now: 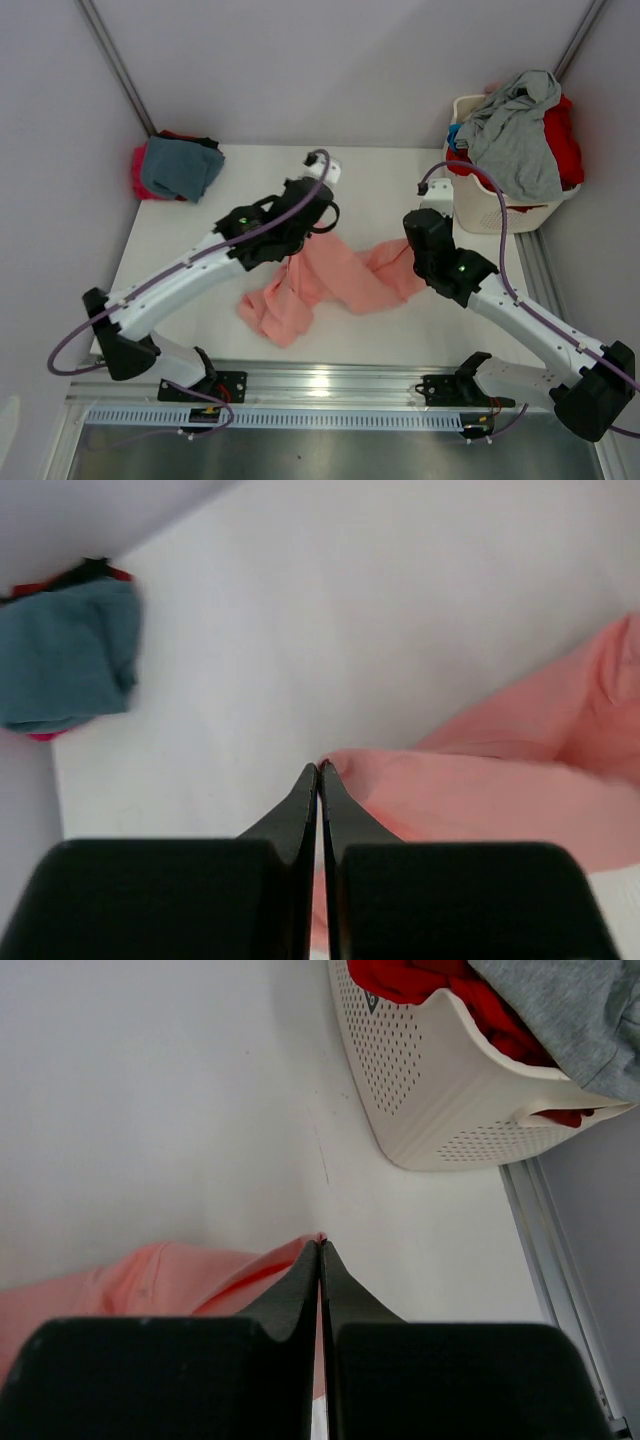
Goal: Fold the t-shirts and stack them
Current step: Flatten out the tshirt
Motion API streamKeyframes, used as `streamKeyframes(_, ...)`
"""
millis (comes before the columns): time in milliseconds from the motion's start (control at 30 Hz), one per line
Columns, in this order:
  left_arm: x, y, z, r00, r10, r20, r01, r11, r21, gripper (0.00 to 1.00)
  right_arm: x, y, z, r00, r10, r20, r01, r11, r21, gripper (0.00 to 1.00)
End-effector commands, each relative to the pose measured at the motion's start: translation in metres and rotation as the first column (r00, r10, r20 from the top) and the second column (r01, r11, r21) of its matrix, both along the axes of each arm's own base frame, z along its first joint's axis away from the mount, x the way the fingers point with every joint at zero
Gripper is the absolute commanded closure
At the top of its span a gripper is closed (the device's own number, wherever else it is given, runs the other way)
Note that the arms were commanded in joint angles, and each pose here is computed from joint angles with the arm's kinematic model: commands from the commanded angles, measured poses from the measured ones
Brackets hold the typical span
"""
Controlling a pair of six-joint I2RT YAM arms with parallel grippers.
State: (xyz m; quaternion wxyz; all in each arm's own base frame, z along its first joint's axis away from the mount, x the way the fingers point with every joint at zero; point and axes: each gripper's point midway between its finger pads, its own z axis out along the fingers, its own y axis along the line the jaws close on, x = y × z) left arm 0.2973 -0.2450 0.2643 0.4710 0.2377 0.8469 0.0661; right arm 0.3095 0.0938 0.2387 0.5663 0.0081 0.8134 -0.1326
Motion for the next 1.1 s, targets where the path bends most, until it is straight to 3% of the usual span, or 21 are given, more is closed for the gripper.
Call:
streamKeyframes(0,-0.005,0.065,0.081,0.975,0.111,0.194,-0.123,0.991,0.049,0.99,0.004,-0.002,0.016,0.998,-0.018,0.058,0.017,1.000,0.019,1.00)
streamKeyframes(367,-0.059,0.179,0.153,0.889,0.307,0.340,-0.323,0.946,-0.011,1.00,0.005,-0.041,0.047,0.981,-0.143,0.132,0.139,0.989,0.045,1.00)
streamKeyframes(467,-0.078,0.222,0.184,0.806,0.414,0.424,-0.426,0.902,-0.072,1.00,0.002,-0.076,0.069,0.953,-0.242,0.184,0.232,0.970,0.076,1.00)
streamKeyframes(500,-0.086,0.244,0.198,0.760,0.444,0.475,-0.491,0.871,-0.028,1.00,0.001,-0.093,0.078,0.933,-0.293,0.207,0.280,0.956,0.093,1.00)
streamKeyframes(567,-0.097,0.266,0.221,0.667,0.527,0.526,-0.546,0.827,-0.137,1.00,-0.005,-0.113,0.092,0.908,-0.344,0.238,0.329,0.939,0.101,1.00)
streamKeyframes(600,-0.105,0.282,0.236,0.674,0.475,0.566,-0.565,0.825,-0.018,1.00,-0.011,-0.130,0.107,0.882,-0.388,0.268,0.368,0.921,0.125,1.00)
streamKeyframes(667,-0.111,0.292,0.242,0.635,0.495,0.593,-0.582,0.811,-0.054,1.00,-0.019,-0.145,0.122,0.853,-0.427,0.299,0.400,0.904,0.151,1.00)
streamKeyframes(700,-0.121,0.306,0.251,0.594,0.544,0.592,-0.580,0.800,-0.154,1.00,-0.027,-0.151,0.135,0.834,-0.442,0.330,0.403,0.897,0.182,1.00)
streamKeyframes(733,-0.126,0.313,0.253,0.588,0.559,0.585,-0.577,0.796,-0.181,1.00,-0.031,-0.156,0.140,0.823,-0.453,0.342,0.410,0.891,0.194,1.00)
streamKeyframes(967,-0.126,0.312,0.224,0.624,0.531,0.573,-0.611,0.789,-0.067,1.00,-0.059,-0.156,0.190,0.796,-0.427,0.429,0.314,0.897,0.310,1.00)
streamKeyframes(1067,-0.124,0.309,0.223,0.625,0.528,0.575,-0.594,0.800,-0.090,0.99,-0.059,-0.145,0.204,0.821,-0.358,0.445,0.231,0.921,0.314,1.00)
